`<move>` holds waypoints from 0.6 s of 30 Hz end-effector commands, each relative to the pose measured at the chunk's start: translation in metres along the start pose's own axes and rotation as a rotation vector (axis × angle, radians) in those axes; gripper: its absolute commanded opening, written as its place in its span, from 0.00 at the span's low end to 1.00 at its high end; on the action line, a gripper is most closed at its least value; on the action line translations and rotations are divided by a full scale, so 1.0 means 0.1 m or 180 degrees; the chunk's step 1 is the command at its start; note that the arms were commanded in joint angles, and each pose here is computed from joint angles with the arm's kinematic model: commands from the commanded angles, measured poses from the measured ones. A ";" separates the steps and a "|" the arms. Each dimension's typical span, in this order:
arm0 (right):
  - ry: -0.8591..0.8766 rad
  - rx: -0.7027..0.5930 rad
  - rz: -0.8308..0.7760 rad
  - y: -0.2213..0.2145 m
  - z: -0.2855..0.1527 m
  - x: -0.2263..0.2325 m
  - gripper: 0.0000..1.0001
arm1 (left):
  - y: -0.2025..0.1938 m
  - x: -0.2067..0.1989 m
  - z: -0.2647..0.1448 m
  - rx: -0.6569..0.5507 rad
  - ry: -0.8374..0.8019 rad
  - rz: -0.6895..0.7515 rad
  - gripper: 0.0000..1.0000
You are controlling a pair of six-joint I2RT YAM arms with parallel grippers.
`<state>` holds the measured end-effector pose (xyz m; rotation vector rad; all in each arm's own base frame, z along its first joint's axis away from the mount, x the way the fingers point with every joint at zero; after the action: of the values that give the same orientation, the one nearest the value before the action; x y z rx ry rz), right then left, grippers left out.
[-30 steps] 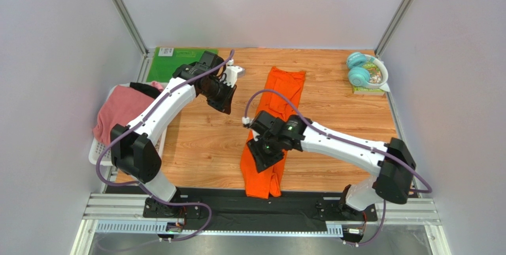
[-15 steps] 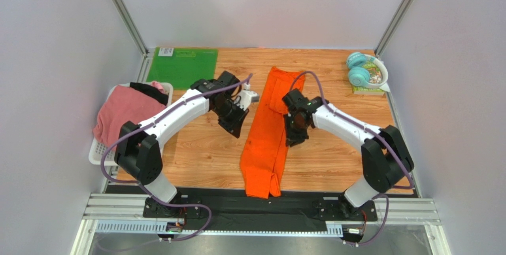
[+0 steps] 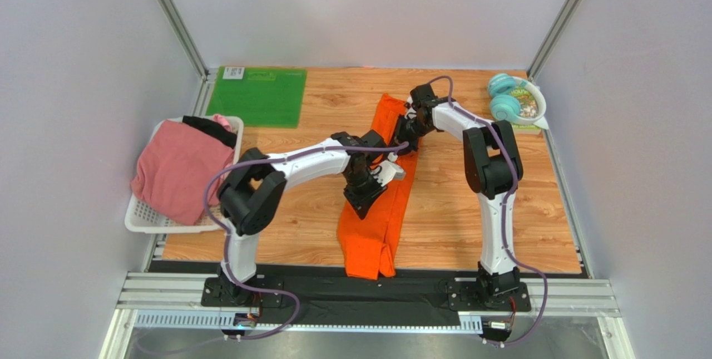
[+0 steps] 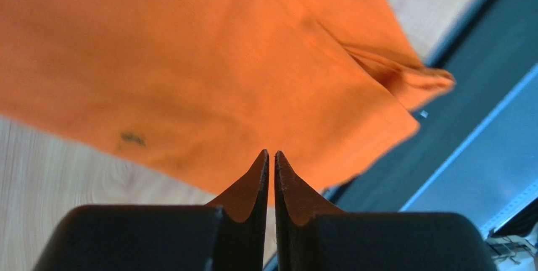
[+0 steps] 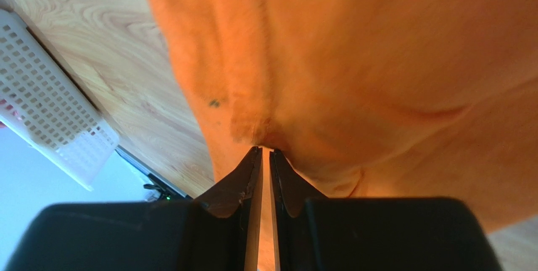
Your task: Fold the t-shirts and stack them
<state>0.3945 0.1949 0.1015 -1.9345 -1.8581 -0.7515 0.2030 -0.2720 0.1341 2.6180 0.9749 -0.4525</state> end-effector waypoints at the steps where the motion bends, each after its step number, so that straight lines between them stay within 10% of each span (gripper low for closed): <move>1: 0.0166 0.0033 0.0235 0.18 0.01 -0.04 0.14 | 0.19 0.16 0.34 0.0170 -0.0017 0.0001 0.12; 18: 0.1012 -0.0437 0.0192 1.42 0.10 -0.15 0.16 | 0.37 -0.15 -0.35 0.0028 -0.0307 0.0316 0.10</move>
<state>0.5291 0.1786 0.0788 -1.8802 -1.5564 -1.0023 0.2318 -0.3065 0.1344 2.6329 0.8959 -0.5709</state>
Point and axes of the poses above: each gripper's point midway between its finger pads, its own z axis out along the fingers, its own x axis along the line the jaws close on, y = z × x, the point moved 8 cm from there along -z, back along the fingers, and after that the axes turned 10 degrees about -z, right-handed, at the moved point
